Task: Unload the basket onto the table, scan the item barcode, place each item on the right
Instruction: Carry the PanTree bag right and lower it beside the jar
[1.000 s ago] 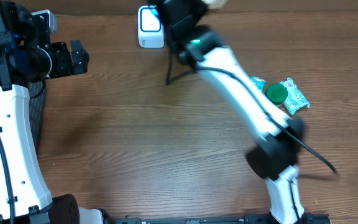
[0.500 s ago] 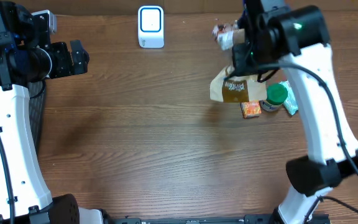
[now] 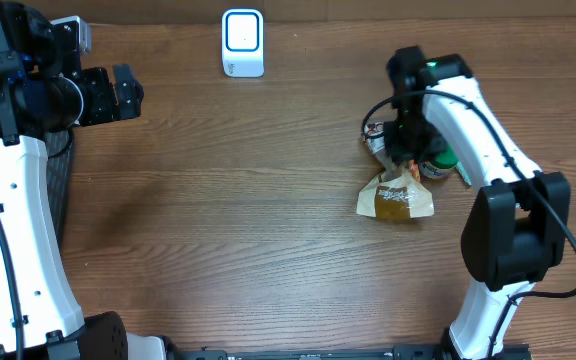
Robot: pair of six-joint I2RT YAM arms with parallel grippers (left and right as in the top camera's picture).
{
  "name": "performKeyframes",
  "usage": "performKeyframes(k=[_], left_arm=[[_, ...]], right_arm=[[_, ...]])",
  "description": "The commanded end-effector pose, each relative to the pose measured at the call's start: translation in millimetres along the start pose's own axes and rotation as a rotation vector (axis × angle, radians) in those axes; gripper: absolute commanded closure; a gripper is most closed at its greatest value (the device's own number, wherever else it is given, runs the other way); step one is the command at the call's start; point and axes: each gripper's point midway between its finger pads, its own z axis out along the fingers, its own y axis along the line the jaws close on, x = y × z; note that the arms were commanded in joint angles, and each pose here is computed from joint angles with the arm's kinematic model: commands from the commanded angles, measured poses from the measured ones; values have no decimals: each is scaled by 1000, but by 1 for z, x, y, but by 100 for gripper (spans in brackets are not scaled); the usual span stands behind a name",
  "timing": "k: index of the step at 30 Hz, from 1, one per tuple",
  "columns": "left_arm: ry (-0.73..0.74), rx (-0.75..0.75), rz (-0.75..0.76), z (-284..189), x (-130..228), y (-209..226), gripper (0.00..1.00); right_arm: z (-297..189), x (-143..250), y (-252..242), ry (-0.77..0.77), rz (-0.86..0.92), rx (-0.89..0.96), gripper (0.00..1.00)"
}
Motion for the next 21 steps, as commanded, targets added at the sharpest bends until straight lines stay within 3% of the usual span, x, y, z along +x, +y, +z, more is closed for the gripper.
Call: performKeyframes(k=[1,3,8,13,21], left_arm=[[-5,12,-7,-1,-2,-4,0],[-5,11,-7,-1,-2,-4,0],[-5,11,-7,-1,-2,-4,1],[-5,11,-7,-1,-2,-4,0],[-5,11,-7,-1,-2,-4,0]], right_arm=[[-11,-17,-17,-79,-5,50,43],[-20,-23,-17,-106,-4,48,40],[-54,-27,29,-143,-52,-137,44],[-61,-15,76,-132,-141,-234,68],[-44,-7,108,-114,-177,-303,75]])
